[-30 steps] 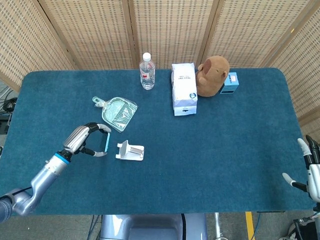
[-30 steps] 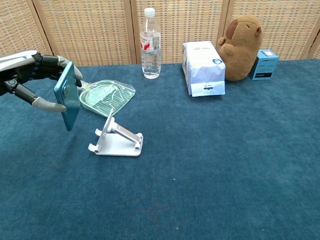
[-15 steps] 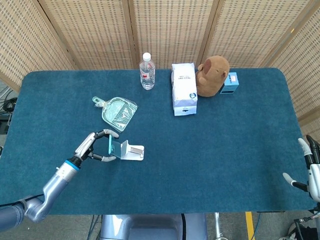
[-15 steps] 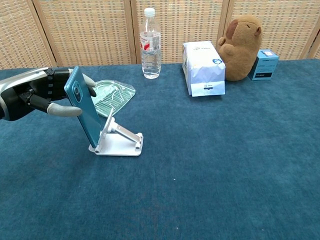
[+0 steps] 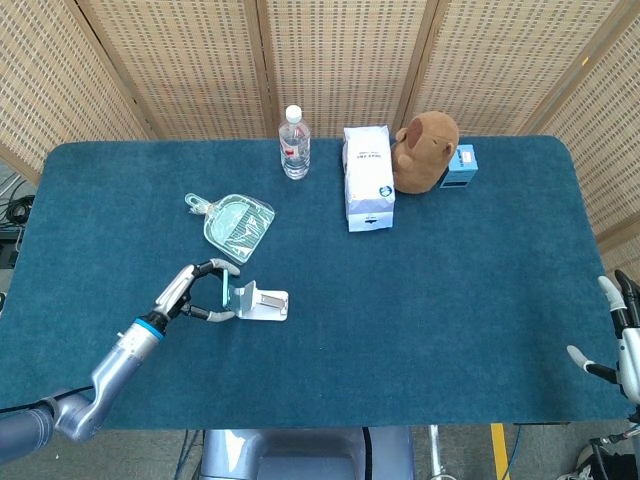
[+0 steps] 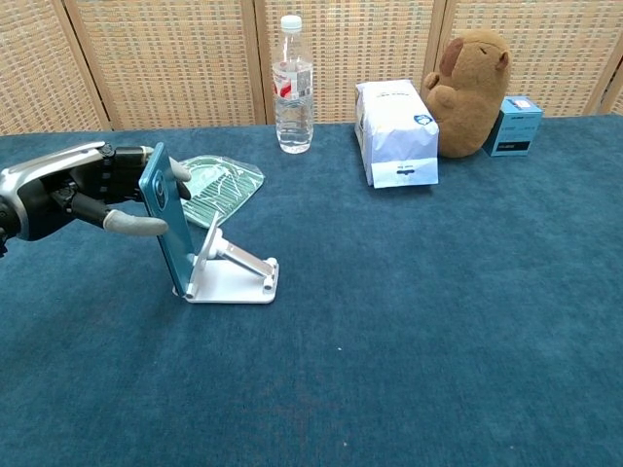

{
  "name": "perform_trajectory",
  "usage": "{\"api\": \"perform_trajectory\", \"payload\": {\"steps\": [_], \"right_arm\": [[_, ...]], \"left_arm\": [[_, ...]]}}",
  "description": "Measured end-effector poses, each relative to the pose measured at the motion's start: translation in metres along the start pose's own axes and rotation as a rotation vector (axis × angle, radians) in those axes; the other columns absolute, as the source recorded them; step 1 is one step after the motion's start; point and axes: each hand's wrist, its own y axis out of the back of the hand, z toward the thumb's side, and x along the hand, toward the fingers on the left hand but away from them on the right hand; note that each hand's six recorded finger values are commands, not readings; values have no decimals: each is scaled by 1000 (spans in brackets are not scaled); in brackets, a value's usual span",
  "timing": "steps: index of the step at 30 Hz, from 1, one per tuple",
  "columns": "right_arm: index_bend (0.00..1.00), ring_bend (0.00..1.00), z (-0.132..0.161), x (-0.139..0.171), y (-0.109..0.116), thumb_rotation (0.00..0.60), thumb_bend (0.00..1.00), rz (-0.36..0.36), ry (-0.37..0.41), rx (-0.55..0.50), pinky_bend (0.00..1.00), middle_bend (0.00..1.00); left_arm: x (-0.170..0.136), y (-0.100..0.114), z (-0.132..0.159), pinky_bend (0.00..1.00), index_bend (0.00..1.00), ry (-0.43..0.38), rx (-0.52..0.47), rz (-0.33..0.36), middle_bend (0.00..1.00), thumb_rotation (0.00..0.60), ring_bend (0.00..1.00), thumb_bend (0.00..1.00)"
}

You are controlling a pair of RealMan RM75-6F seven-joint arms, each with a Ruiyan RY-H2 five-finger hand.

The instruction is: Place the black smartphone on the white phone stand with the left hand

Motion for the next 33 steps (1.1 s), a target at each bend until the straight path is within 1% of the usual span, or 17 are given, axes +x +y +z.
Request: {"api": "perform_trajectory", "payload": {"steps": [2,3,4,5,6,7,9,11,19,22,24,28,31,33], "right_arm": [[0,0,0,0,0,600,91,0,-1,-1,0,0],[0,0,0,0,0,600,91,0,-1,-1,0,0],[0,0,0,0,0,600,91,0,-1,-2,0,0],[0,0,0,0,0,600,91,0,-1,-2,0,0],[0,0,0,0,0,600,91,-1,-1,-3,0,0],[0,0,0,0,1,600,91,-1,-1,-3,0,0],[0,0,-1,0,1,600,91,-1,-2,-4,0,0],[0,0,-1,0,1,600,92,-1,-2,-4,0,0],[0,0,-1,0,1,600,91,-1,-2,-6,0,0],[0,0,-1,1,2,600,91,-2,-1,-7,0,0],[0,0,-1,1,2,600,91,-3,-1,-8,0,0],[0,0,0,1,2,600,91,-4,3,-8,0,0],[0,0,1,2,3,600,91,-7,6,-11,0,0],[0,0,1,2,4,600,92,-9,7,-12,0,0]], "left_arm": [[0,-1,-2,216,292,6,4,-2,241,600,273,0],[0,-1,-2,209,230,8,6,-4,132,600,185,0],[0,-2,-3,193,172,10,8,-7,62,600,111,0],[0,-3,-3,164,104,12,11,-12,13,600,48,0],[0,-3,-3,144,67,12,12,-16,1,600,23,0],[0,-3,-3,117,26,11,11,-18,0,600,3,0],[0,-3,-3,87,1,6,4,-18,0,600,0,0],[-2,-1,-2,60,0,-6,5,-9,0,600,0,0],[-8,7,6,55,0,-69,3,9,0,600,0,0],[-12,14,12,42,0,-92,9,22,0,600,0,0],[-16,22,17,24,0,-108,32,38,0,600,0,0],[-25,40,23,0,0,-127,127,75,0,600,0,0],[-35,57,27,0,0,-126,248,114,0,600,0,0],[-45,71,29,0,0,-113,349,147,0,600,0,0]]}}
